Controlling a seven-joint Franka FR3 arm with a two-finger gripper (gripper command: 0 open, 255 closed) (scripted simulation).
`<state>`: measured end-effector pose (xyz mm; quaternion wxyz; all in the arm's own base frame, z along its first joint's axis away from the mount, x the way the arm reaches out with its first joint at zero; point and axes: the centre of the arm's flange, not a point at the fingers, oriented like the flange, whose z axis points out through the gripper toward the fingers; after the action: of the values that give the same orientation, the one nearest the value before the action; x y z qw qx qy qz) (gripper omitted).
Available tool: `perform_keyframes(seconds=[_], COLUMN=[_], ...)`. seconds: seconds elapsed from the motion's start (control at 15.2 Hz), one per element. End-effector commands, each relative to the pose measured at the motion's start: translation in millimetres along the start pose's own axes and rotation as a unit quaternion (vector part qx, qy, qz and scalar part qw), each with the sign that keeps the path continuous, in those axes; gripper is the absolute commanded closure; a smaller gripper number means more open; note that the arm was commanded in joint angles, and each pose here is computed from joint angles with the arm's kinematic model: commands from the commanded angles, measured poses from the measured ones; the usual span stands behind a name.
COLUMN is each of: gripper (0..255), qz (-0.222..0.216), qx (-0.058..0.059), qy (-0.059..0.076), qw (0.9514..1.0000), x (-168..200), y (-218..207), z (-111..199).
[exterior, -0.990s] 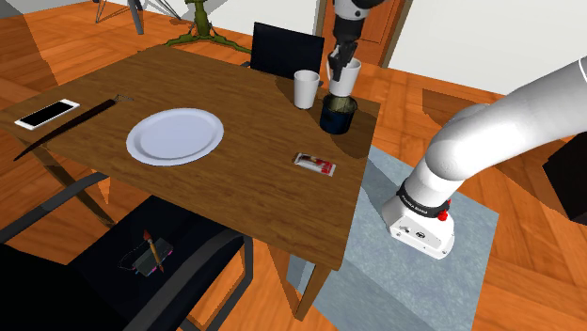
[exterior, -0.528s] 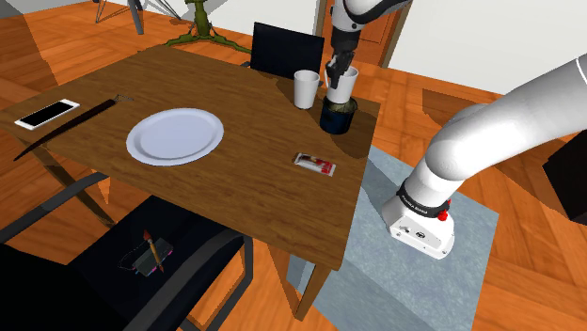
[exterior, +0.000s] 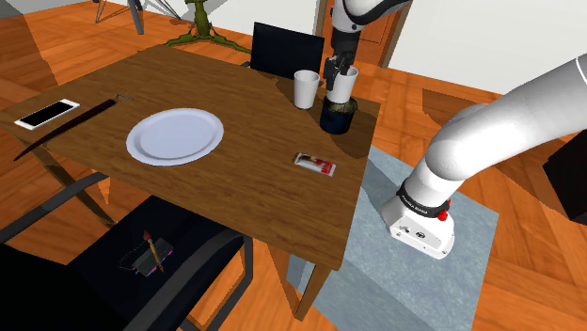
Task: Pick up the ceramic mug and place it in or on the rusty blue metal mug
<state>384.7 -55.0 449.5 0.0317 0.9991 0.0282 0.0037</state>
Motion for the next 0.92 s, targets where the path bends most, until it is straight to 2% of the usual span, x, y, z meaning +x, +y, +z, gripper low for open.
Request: perform_keyframes(seconds=[0.0, 0.13, 0.4, 0.86], gripper=[0, 0, 0, 0], qz=[0.000, 0.000, 0.000, 0.000], qx=[0.000, 0.000, 0.000, 0.000], qy=[0.000, 0.000, 0.000, 0.000], qw=[1.0000, 1.0000, 1.0000, 1.0000], x=[0, 0, 0, 0], y=[0, 0, 0, 0], z=[0, 1, -49, -49])
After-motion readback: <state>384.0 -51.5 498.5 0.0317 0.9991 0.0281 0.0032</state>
